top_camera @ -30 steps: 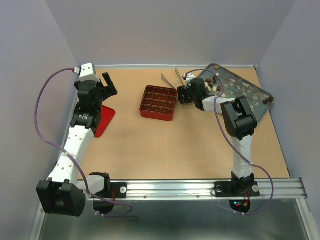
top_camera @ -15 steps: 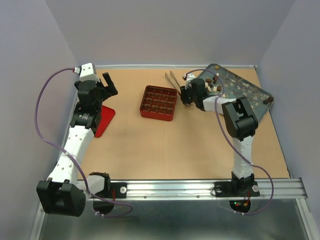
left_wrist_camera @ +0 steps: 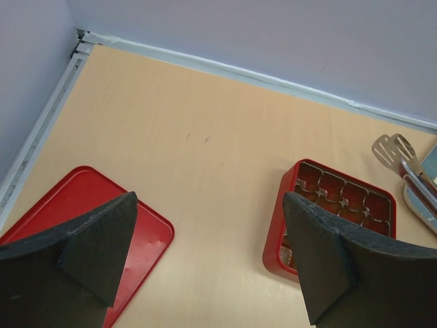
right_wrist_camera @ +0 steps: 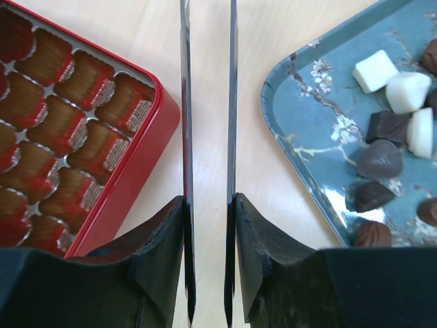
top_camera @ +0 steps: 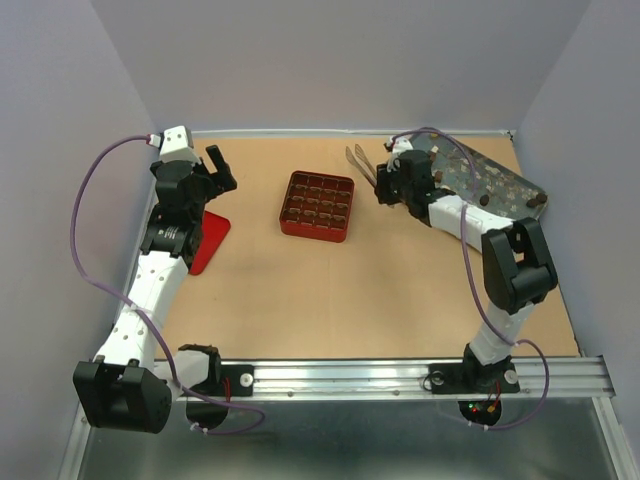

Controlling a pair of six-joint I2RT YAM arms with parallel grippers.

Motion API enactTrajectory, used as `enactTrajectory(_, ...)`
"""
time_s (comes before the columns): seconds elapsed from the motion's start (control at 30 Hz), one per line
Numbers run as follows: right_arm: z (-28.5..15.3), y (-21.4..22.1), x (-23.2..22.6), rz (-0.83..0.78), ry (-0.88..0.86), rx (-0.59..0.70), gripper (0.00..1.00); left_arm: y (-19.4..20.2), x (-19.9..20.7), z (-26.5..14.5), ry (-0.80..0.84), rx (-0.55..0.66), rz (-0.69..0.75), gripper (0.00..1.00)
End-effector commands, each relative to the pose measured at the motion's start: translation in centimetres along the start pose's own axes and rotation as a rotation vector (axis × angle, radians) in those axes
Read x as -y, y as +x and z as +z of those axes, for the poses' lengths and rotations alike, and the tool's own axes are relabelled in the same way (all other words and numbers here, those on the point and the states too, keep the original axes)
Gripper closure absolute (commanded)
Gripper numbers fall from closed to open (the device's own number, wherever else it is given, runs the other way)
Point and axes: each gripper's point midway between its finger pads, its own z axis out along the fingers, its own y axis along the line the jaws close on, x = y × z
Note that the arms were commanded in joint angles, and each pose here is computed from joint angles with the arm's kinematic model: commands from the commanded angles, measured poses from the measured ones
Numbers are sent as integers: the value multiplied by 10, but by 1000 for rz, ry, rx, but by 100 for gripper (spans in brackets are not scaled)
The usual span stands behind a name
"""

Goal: Pack the chocolate

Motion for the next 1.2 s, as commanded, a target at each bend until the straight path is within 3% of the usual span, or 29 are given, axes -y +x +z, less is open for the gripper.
enactTrajectory(0.0, -29, -25, -4, 23, 24, 50, 61, -34, 13, -11, 50, 94, -28, 1)
enactTrajectory(0.3, -84, -42, 38, 15, 268, 64, 61, -34, 16, -13, 69, 96, -36, 1)
enactTrajectory(0.6, -133, -31, 103, 90, 495, 25, 61, -31, 21, -13, 98, 85, -42, 1)
enactTrajectory(0.8, -137, -21, 128, 161, 530, -16, 61, -31, 23, -14, 109, 85, -42, 1)
enactTrajectory(1.17, -123, -21, 125, 211, 487, -28, 61, -31, 24, -15, 112, 85, -41, 1)
